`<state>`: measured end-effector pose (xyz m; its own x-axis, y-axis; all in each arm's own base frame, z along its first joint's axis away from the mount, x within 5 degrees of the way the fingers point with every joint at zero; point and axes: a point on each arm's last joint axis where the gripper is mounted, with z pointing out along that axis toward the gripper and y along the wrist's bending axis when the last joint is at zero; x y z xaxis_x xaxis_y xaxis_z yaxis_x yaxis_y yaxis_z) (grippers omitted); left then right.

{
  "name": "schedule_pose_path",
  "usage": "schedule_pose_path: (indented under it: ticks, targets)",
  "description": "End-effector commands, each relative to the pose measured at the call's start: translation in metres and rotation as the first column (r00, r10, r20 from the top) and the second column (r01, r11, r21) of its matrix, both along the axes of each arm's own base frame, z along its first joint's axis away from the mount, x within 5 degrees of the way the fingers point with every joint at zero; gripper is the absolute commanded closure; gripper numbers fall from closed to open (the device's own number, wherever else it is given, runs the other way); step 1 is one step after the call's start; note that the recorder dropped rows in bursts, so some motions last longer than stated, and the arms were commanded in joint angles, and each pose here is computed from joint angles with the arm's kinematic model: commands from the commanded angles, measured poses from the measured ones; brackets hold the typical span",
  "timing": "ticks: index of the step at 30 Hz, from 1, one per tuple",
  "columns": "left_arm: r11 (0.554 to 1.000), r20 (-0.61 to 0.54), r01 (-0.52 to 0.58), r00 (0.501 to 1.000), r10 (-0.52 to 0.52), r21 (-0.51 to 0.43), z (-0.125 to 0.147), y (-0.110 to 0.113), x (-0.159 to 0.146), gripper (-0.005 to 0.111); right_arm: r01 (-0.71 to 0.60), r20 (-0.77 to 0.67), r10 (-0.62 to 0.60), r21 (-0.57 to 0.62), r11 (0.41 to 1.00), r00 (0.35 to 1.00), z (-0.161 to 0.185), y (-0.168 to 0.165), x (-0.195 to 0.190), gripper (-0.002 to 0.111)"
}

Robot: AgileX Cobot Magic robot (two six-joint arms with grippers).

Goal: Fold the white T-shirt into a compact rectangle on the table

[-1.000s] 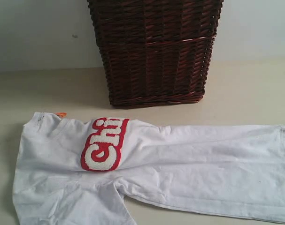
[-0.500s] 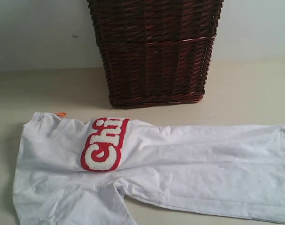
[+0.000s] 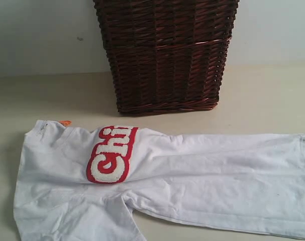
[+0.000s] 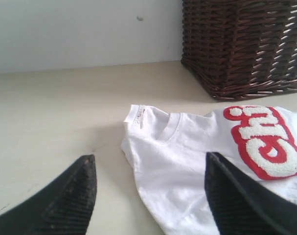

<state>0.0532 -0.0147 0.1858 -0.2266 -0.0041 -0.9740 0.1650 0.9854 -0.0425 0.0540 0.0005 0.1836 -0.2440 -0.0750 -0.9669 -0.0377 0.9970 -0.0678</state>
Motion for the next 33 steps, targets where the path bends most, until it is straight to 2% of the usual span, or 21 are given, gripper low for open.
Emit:
schedule_pose_path:
  ticks: [1,15,18,19,20,21,22,23,24,25,26,27,28,29,31,32,33]
  targets:
    - [1.0,0.007,0.002,1.0,-0.002,-0.004,0.0,0.0,0.0,0.045,0.002,0.012,-0.002,-0.022,1.0,1.0,0.0,-0.001,0.0,0.072]
    - [1.0,0.007,0.002,1.0,-0.002,-0.004,0.0,0.0,0.0,0.045,0.001,0.011,-0.001,-0.008,1.0,1.0,0.0,0.0,0.0,0.072]
    - [0.997,0.01,-0.005,1.0,0.004,0.074,-0.001,0.002,0.0,0.045,0.001,0.011,-0.001,-0.008,1.0,1.0,0.0,0.0,0.0,0.072]
    - [0.997,0.002,-0.002,1.0,0.002,0.073,-0.002,0.002,0.0,0.045,0.001,0.011,-0.001,-0.008,1.0,1.0,0.0,0.0,0.0,0.072]
    - [0.998,-0.117,0.002,0.993,0.006,0.062,0.002,0.002,0.01,0.045,0.001,0.011,-0.001,-0.008,1.0,1.0,0.0,0.0,0.0,0.072]
    - [0.998,-0.16,0.004,0.987,0.007,0.065,0.012,0.001,0.018,0.045,0.001,0.011,-0.001,-0.008,1.0,1.0,0.0,0.0,0.0,0.072]
    - [0.994,-0.291,0.031,0.957,0.0,0.102,0.033,0.001,0.045,0.045,0.001,0.011,-0.001,-0.008,1.0,1.0,0.0,0.0,0.0,0.072]
    - [0.993,-0.361,0.055,0.932,-0.015,0.101,0.042,-0.001,0.057,0.045,0.001,0.011,-0.001,-0.008,1.0,1.0,0.0,0.0,0.0,0.072]
    - [0.989,-0.548,0.129,0.833,-0.071,0.068,0.058,-0.007,0.093,0.045,0.001,0.011,-0.001,-0.008,1.0,1.0,0.0,0.0,0.0,0.072]
    - [0.985,-0.615,0.168,0.781,-0.107,0.042,0.064,-0.01,0.104,0.045,0.001,0.011,-0.001,-0.006,1.0,1.0,0.0,0.0,0.0,0.072]
    - [0.955,-0.755,0.297,0.625,-0.196,-0.001,0.073,-0.017,0.127,0.045,0.001,0.011,-0.001,-0.006,1.0,1.0,0.0,0.0,0.0,0.072]
    - [0.928,-0.819,0.37,0.521,-0.24,-0.036,0.077,-0.02,0.136,0.045,0.001,0.011,-0.001,-0.006,1.0,1.0,0.0,0.0,0.0,0.073]
    - [0.891,-0.873,0.445,0.395,-0.285,-0.09,0.078,-0.022,0.147,0.045,0.001,0.011,-0.001,-0.004,1.0,1.0,0.0,0.0,0.0,0.073]
    - [0.865,-0.894,0.487,0.327,-0.307,-0.119,0.078,-0.023,0.154,0.045,0.001,0.011,-0.001,-0.004,1.0,1.0,0.0,0.0,0.0,0.073]
    - [0.777,-0.86,0.608,0.301,-0.413,-0.16,0.074,-0.03,0.173,0.045,0.001,0.011,-0.001,-0.004,1.0,1.0,0.0,0.0,0.0,0.073]
    - [0.7,-0.837,0.697,0.282,-0.468,-0.157,0.07,-0.033,0.178,0.045,0.001,0.011,-0.001,-0.004,1.0,1.0,0.0,0.0,0.0,0.073]
    - [0.668,-0.829,0.728,0.274,-0.488,-0.153,0.068,-0.033,0.18,0.045,0.001,0.011,-0.001,-0.004,1.0,1.0,0.0,0.0,0.0,0.073]
